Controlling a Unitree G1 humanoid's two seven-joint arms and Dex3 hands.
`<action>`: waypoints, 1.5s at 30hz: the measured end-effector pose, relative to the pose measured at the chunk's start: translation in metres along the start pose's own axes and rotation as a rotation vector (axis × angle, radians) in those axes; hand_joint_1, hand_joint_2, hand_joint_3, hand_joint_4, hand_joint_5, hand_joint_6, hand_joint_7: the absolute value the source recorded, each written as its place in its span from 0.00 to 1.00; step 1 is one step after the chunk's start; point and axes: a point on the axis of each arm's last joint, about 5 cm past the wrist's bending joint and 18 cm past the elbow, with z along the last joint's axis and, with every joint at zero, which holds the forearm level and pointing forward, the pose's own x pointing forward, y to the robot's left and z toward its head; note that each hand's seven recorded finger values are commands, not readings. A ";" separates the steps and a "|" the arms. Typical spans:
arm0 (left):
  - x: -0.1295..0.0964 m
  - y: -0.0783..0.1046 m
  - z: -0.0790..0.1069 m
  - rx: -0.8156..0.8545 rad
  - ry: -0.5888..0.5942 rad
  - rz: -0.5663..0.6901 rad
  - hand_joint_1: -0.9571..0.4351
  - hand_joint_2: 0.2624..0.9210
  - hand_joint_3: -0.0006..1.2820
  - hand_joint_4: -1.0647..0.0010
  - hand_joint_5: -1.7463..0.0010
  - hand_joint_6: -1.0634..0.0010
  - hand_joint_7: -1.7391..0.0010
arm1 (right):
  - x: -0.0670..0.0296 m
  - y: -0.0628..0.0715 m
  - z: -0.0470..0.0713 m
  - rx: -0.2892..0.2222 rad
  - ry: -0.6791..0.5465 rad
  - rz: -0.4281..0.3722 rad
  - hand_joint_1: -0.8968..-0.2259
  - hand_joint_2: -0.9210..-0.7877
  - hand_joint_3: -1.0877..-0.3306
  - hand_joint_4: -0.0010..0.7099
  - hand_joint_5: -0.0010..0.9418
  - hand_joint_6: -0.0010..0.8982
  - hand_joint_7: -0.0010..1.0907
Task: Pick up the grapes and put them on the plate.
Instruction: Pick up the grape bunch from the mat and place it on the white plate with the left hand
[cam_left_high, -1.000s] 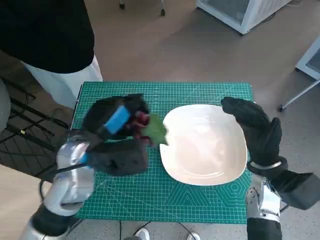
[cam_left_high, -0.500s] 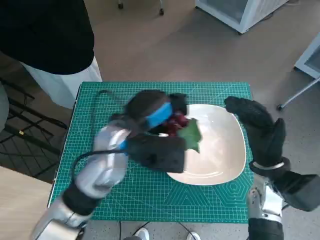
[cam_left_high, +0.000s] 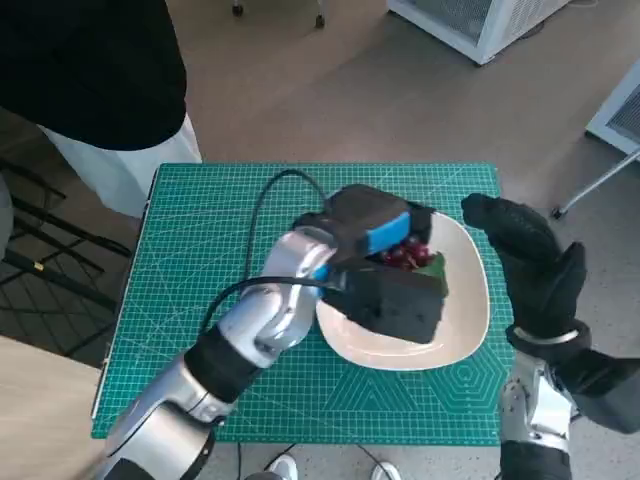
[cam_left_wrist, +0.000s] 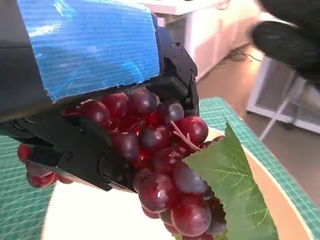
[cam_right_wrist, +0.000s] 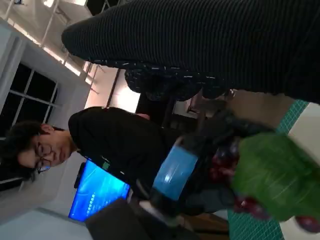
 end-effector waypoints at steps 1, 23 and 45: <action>0.002 -0.001 0.001 0.003 -0.003 -0.003 0.69 1.00 0.10 0.46 0.17 0.41 0.41 | -0.0002 0.000 0.000 -0.001 -0.001 -0.003 0.56 0.00 0.61 0.51 0.00 0.31 0.01; 0.017 -0.018 -0.002 -0.107 0.013 -0.101 0.78 1.00 0.15 0.51 0.18 0.55 0.49 | -0.0020 -0.002 -0.001 -0.028 -0.006 -0.024 0.57 0.00 0.61 0.51 0.00 0.31 0.01; 0.014 -0.015 -0.015 -0.168 -0.051 -0.133 0.24 1.00 0.04 1.00 1.00 0.92 1.00 | 0.0036 -0.002 -0.003 -0.022 -0.006 -0.021 0.58 0.00 0.60 0.51 0.00 0.31 0.01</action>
